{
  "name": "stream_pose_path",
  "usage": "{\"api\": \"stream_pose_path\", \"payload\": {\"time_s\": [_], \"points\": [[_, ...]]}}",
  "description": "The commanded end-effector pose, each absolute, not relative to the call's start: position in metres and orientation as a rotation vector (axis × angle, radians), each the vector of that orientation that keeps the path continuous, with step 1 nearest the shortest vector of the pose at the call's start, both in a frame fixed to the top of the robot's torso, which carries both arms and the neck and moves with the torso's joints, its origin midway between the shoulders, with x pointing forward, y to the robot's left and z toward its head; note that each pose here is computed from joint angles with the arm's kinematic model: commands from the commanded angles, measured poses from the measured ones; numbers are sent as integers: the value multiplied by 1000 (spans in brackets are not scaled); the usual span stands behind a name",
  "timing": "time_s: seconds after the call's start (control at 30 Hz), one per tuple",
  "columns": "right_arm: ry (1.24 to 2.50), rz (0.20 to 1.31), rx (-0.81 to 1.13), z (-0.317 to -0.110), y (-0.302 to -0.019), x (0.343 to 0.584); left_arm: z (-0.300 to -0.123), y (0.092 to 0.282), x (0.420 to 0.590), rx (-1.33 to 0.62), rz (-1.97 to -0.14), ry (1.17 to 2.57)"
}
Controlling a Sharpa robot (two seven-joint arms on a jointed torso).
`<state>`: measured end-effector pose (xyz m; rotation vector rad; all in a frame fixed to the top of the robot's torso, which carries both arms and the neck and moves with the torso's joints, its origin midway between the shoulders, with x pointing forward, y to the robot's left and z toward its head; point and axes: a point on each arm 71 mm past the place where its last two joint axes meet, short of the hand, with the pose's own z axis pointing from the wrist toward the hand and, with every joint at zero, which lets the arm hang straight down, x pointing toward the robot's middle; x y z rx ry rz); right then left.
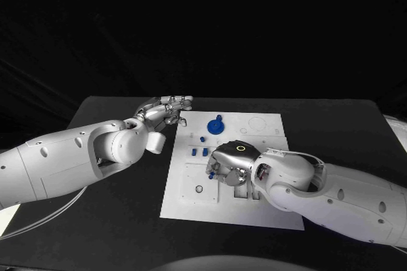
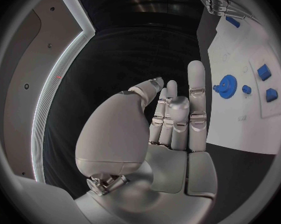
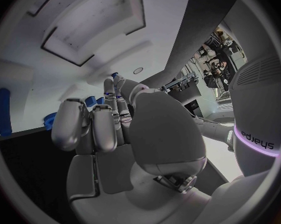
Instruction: Assemble the parts on the task board
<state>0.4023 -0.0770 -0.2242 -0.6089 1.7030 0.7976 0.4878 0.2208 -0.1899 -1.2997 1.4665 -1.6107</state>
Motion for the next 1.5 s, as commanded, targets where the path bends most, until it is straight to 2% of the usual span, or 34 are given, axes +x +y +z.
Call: {"api": "stream_pose_path", "payload": {"time_s": [0.03,0.7,1.1,1.27,1.5], "points": [[1697,771,-658,-227,-76,402,-189,219,487,-1288,-1628,1470],[1704,752,-676,-235,-70,403,-189,219,487,-1291,-1627,1478],[1627,768,-613,-230,-73,405,-189,220,487,-1296,-1620,1481],[1598,776,-589,-226,-80,403,-190,220,487,-1298,-1616,1482],[1591,758,-544,-211,-107,399,-190,223,487,-1304,-1602,1481]]}}
